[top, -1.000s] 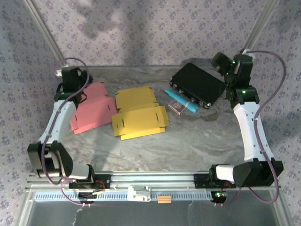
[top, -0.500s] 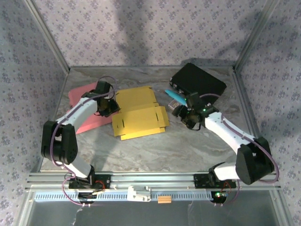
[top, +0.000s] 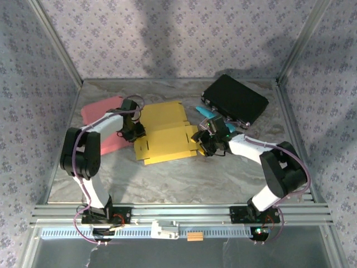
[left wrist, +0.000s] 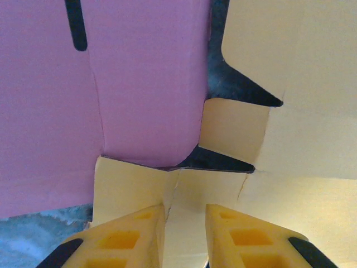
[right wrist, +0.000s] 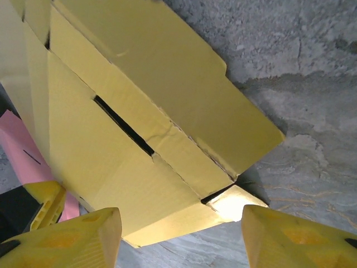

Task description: Fold the paper box

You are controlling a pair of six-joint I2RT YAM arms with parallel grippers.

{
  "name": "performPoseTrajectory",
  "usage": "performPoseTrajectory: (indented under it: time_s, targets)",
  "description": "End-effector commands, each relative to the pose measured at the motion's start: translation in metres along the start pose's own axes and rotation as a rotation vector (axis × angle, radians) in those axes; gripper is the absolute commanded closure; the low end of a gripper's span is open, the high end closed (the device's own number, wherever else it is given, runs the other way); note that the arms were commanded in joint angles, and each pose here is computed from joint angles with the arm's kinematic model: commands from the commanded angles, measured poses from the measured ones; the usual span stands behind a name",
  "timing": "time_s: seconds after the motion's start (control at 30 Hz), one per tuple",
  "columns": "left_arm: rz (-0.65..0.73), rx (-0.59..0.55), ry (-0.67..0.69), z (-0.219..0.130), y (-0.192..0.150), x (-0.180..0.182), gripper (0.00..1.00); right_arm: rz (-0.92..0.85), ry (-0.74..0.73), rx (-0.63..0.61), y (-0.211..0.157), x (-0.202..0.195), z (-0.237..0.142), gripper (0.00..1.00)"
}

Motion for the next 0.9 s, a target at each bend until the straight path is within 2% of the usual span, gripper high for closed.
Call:
performPoseTrajectory:
  time_s: [0.0,0.23,0.47,0.87]
  targets:
    - [0.038,-0.011,0.0,0.002,0.002,-0.008,0.73,0.06,0.021,0.026,-0.005,-0.006,0.009,0.4]
    - [0.064,0.011,0.07,0.018,-0.006,0.008,0.74,0.072,0.041,-0.003,0.001,-0.018,0.01,0.4]
    - [0.093,0.027,0.127,0.03,-0.013,0.021,0.75,0.034,0.096,-0.034,0.013,-0.013,0.016,0.45]
    - [0.105,0.049,0.151,0.042,-0.019,0.025,0.75,0.049,0.107,-0.062,0.011,-0.024,0.018,0.47]
Point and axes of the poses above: each hand's point on the last joint's axis, 136 mm out from that joint toward the fingers, its own z axis out along the fingers, its own x axis along the line the jaws close on, y = z × x, the point moved 2 cm from there along -z, back along the fingers, and after that the axes turned 9 degrees about -z, right-handed, at the moved point
